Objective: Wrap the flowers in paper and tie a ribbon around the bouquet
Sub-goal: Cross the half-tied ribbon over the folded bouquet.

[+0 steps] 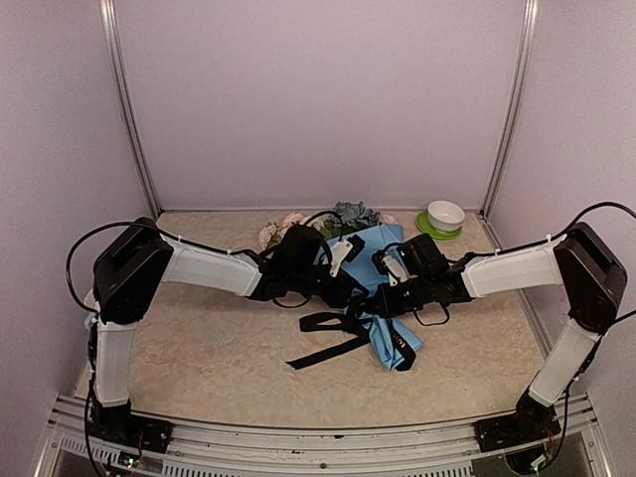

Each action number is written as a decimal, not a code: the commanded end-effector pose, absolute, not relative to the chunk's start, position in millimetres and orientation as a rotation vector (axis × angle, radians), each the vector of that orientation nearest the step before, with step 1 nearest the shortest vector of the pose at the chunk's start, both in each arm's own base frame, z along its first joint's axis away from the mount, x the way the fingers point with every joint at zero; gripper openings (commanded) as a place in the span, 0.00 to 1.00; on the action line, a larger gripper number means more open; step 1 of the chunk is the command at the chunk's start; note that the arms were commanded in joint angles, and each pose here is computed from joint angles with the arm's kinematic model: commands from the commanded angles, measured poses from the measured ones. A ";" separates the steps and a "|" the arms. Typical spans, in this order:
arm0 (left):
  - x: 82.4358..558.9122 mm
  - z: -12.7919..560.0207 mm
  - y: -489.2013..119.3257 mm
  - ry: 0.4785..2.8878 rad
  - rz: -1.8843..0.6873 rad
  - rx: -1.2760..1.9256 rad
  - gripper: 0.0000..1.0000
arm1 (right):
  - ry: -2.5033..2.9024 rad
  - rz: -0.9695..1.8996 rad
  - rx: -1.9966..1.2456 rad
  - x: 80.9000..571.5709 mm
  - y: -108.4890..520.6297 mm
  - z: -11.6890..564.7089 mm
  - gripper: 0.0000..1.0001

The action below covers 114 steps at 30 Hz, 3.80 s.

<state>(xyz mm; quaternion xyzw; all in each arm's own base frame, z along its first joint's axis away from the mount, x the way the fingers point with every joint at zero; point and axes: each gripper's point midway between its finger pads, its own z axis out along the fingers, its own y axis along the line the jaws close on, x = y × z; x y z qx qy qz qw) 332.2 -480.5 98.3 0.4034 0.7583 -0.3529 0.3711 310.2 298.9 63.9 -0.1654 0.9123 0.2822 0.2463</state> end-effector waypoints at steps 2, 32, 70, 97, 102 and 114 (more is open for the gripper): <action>337.2 78.2 -478.0 1.991 -0.717 1.066 0.45 | 2.534 0.812 -0.429 299.8 300.0 66.3 0.00; 333.7 113.3 -479.8 1.902 -0.816 0.970 0.00 | 2.491 0.948 -0.381 302.3 310.6 72.1 0.00; 262.8 55.6 -495.1 1.908 -0.910 1.072 0.00 | 2.601 1.004 -0.166 288.9 288.0 86.8 0.15; 260.2 61.9 -489.7 1.772 -0.704 1.100 0.02 | 2.485 1.002 -0.975 310.9 314.5 96.5 0.44; 258.1 62.3 -487.9 1.757 -0.701 1.104 0.02 | 2.468 0.972 -1.090 301.9 323.4 93.5 0.31; 250.6 62.9 -493.8 1.735 -0.698 1.127 0.02 | 2.578 0.892 -1.196 286.2 322.0 66.6 0.38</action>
